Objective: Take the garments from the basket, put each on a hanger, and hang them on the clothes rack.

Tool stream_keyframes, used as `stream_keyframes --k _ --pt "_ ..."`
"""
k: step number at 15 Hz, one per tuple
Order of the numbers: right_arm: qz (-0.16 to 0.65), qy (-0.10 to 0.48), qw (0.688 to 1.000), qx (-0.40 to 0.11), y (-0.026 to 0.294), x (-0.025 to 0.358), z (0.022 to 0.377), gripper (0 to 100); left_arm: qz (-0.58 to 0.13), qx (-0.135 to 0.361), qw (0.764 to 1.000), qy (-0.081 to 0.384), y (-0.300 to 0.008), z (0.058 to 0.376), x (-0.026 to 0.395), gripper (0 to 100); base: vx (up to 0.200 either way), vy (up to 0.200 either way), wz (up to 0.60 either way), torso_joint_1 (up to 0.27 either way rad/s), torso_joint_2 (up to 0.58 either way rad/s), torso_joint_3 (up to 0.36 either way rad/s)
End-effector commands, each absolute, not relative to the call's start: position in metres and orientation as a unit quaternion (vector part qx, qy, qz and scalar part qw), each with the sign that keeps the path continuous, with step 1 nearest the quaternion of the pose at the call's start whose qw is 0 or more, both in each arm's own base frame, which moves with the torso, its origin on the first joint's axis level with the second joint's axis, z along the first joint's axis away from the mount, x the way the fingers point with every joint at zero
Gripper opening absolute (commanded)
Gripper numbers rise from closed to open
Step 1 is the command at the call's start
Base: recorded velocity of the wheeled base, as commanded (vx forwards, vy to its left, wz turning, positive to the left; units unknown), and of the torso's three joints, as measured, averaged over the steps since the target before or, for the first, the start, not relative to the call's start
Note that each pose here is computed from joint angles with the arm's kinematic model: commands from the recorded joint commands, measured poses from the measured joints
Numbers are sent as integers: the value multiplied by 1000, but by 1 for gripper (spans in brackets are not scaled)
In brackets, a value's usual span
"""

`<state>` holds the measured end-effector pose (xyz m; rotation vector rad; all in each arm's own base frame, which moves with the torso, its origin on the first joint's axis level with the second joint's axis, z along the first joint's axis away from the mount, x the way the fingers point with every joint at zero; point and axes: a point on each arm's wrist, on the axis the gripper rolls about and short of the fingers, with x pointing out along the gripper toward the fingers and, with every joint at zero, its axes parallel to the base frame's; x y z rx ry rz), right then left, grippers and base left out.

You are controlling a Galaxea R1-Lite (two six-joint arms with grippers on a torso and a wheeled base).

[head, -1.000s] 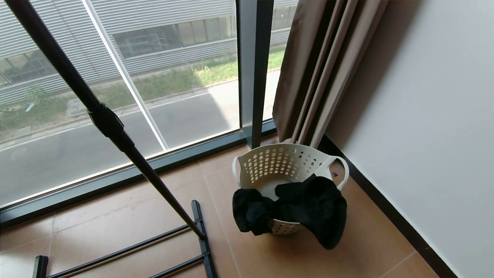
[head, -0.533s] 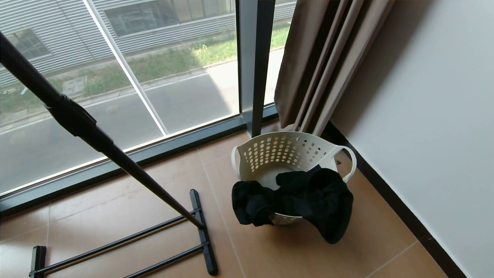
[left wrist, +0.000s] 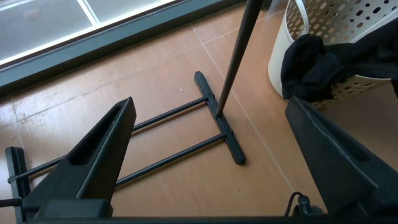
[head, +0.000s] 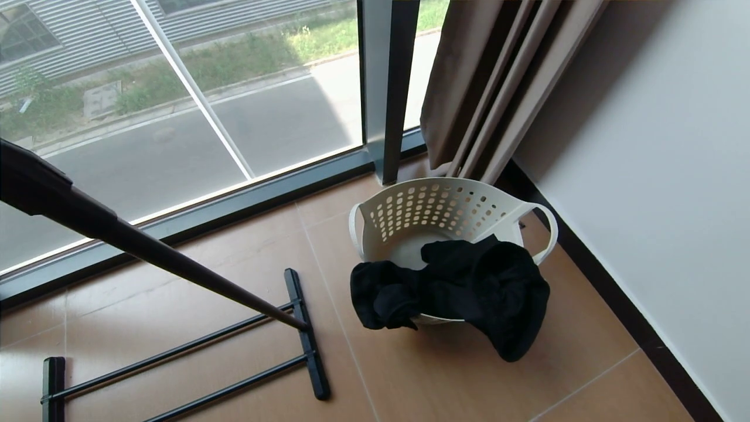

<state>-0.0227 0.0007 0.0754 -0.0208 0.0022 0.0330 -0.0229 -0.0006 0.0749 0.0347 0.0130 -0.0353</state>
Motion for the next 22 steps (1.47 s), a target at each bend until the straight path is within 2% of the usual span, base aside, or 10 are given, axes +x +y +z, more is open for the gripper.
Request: stream_keyframes --k 1,5,9,11,16,17,18,21,22 --pt "17 1 1000 -11 1 -23 75 100 -18 18 1000 7 -1 75 -23 100 0 0 0 7 2 -193" --pt "18 1 1000 -10 1 -23 75 100 -18 20 1000 7 -1 75 -23 100 0 0 0 2 2 -188" --pt "13 4 1000 -4 1 -22 75 100 -19 19 1000 6 -1 75 -23 100 0 0 0 1 2 -25" --pt "40 75 996 -3 1 -6 90 100 -17 18 1000 6 -1 75 -23 100 0 0 0 0 0 0" --pt "95 173 980 -25 8 51 136 100 -17 18 1000 6 -1 75 -23 100 0 0 0 0 0 0" --pt "136 184 973 -37 15 78 150 100 -17 18 1000 6 -1 75 -23 100 0 0 0 0 0 0" --pt "143 185 971 -54 18 92 158 100 -16 18 1000 6 -1 75 -23 100 0 0 0 0 0 0" --pt "171 219 947 -162 26 134 162 100 -16 18 1000 6 -1 75 -23 100 0 0 0 0 0 0" --pt "186 230 931 -213 29 153 161 100 -16 18 1000 5 -1 75 -23 100 0 0 0 0 0 0"
